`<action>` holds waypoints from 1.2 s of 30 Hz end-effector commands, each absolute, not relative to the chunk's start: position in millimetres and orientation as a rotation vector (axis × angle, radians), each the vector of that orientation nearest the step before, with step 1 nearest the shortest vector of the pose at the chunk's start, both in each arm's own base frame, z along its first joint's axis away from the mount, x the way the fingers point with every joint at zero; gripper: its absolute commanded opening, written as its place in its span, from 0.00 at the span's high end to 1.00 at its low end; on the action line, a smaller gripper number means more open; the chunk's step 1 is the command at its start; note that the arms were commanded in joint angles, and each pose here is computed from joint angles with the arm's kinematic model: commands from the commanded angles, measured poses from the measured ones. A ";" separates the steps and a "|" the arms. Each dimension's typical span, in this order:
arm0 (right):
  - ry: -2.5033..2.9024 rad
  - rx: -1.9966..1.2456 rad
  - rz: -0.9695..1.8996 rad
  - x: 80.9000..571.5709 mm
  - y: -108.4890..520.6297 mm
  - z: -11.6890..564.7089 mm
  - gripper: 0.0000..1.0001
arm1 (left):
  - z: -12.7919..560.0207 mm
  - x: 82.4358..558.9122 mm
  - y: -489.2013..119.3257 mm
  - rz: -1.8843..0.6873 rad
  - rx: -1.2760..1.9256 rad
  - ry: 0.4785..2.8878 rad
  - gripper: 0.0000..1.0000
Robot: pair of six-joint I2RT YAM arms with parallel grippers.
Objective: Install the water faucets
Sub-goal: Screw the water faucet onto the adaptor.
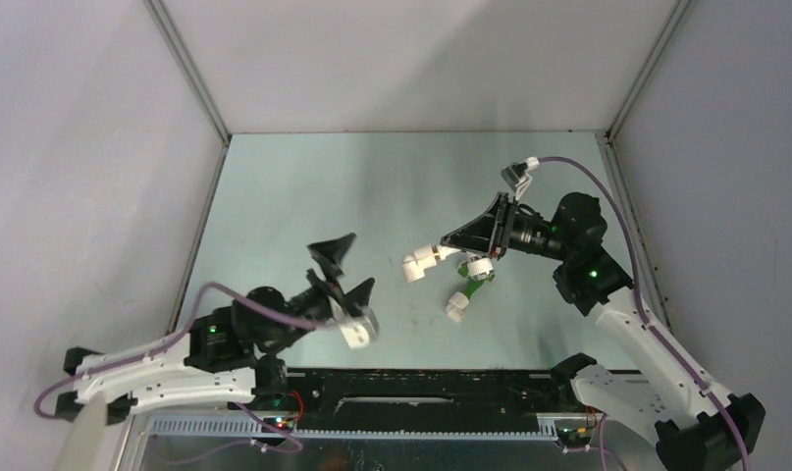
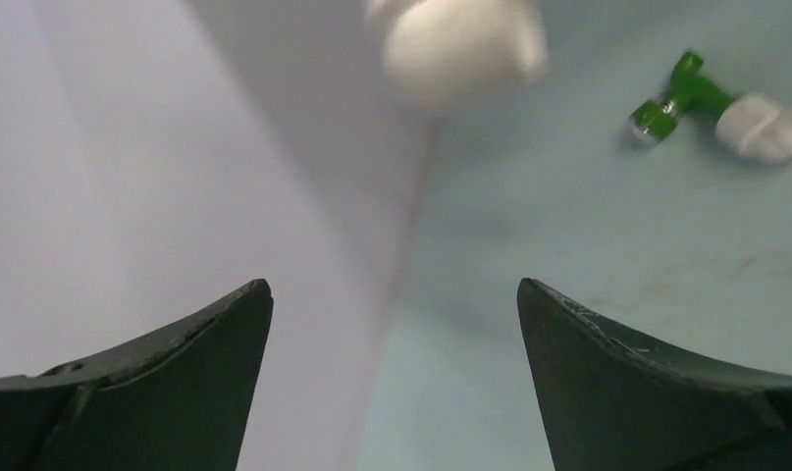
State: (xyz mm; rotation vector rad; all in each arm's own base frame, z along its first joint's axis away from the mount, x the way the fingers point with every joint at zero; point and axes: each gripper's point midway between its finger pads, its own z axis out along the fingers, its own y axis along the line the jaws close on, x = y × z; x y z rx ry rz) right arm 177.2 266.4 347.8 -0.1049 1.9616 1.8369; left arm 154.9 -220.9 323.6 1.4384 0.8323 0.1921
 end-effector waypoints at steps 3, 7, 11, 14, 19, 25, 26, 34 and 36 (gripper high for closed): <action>1.666 -0.368 1.611 167.8 247.9 380.7 1.00 | 340.6 153.8 -207.0 -0.534 0.893 1.416 0.00; 1.551 -0.442 1.507 163.3 239.1 392.7 1.00 | 356.0 150.0 -240.4 -0.864 0.816 1.601 0.00; 1.483 -0.468 1.486 158.8 235.7 403.8 1.00 | 388.5 136.3 -270.8 -1.245 0.746 1.555 0.00; 1.472 -0.467 1.504 157.0 236.1 407.6 1.00 | 417.2 125.1 -277.6 -1.492 0.700 1.404 0.00; 1.456 -0.448 1.543 156.2 237.2 415.2 1.00 | 430.0 111.0 -289.5 -1.714 0.740 1.331 0.02; 1.441 -0.430 1.573 156.9 238.3 421.3 1.00 | 418.7 113.2 -303.3 -1.801 0.767 1.388 0.09; 1.440 -0.426 1.576 157.3 238.4 422.0 1.00 | 415.8 114.4 -305.7 -1.807 0.771 1.406 0.11; 1.446 -0.398 1.589 159.8 238.9 423.2 1.00 | 395.0 122.9 -321.8 -1.756 0.805 1.489 0.36; 1.454 -0.386 1.589 161.1 238.8 422.4 1.00 | 395.2 124.1 -323.2 -1.748 0.809 1.489 0.57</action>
